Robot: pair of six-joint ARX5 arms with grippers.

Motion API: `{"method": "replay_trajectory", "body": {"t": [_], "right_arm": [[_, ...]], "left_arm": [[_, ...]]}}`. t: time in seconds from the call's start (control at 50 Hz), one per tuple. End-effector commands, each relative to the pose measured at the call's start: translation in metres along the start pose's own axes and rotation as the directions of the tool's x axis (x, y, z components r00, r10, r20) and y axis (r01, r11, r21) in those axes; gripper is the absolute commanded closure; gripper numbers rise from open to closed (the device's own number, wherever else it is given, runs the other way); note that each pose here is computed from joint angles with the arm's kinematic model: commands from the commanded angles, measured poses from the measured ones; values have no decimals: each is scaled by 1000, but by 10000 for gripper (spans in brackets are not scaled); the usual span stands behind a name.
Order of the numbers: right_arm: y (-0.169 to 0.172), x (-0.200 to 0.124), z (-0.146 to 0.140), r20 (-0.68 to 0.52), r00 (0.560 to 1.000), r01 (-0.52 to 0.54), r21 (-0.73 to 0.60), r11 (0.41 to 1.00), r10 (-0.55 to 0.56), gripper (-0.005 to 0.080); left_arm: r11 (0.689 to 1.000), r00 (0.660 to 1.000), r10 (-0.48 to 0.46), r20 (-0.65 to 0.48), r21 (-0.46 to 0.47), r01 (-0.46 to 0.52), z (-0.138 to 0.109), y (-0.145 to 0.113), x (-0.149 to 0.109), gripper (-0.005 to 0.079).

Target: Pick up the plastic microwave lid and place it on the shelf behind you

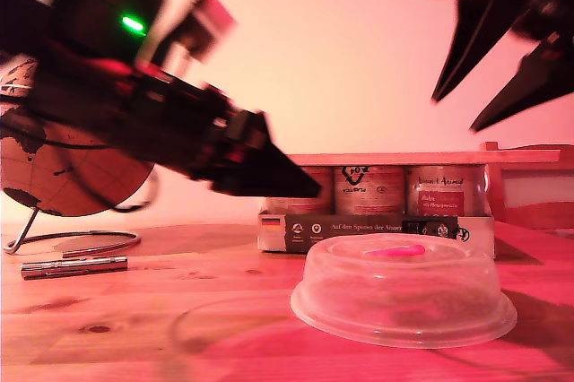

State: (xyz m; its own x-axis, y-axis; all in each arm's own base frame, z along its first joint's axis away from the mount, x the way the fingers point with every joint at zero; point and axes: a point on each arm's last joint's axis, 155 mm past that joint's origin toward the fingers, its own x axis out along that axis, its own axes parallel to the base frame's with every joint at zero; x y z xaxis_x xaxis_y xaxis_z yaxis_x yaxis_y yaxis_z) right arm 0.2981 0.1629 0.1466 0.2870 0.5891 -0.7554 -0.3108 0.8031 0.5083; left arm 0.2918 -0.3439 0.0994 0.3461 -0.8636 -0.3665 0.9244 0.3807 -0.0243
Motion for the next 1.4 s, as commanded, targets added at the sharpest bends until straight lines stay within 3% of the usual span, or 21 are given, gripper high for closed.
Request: {"method": "replay_trajectory", "body": {"t": [0.0, 0.3, 0.4, 0.64, 1.08, 1.38], "right_arm": [[0, 10, -4, -37, 999, -10, -27, 1000, 9, 366], [-9, 37, -7, -111, 994, -32, -88, 996, 23, 366], [-12, 44, -5, -112, 993, -39, -111, 993, 26, 366], [-11, 57, 10, -66, 997, -49, -155, 987, 39, 366], [-24, 83, 6, -103, 994, -53, -151, 987, 38, 366], [-25, 84, 5, -108, 993, -55, -161, 985, 38, 366]], "left_arm": [[1000, 1000, -11, -5, 10, 11, -1, -1, 8, 764], [998, 995, -56, -82, -14, 55, -21, -7, 33, 764], [997, 992, -71, -103, 26, 74, -29, -13, 35, 764], [997, 989, -73, -132, 18, 76, -36, -15, 36, 764], [999, 983, -41, -178, 5, 43, -51, -9, 37, 764], [999, 979, -37, -201, -3, 37, -62, -8, 41, 764]]}}
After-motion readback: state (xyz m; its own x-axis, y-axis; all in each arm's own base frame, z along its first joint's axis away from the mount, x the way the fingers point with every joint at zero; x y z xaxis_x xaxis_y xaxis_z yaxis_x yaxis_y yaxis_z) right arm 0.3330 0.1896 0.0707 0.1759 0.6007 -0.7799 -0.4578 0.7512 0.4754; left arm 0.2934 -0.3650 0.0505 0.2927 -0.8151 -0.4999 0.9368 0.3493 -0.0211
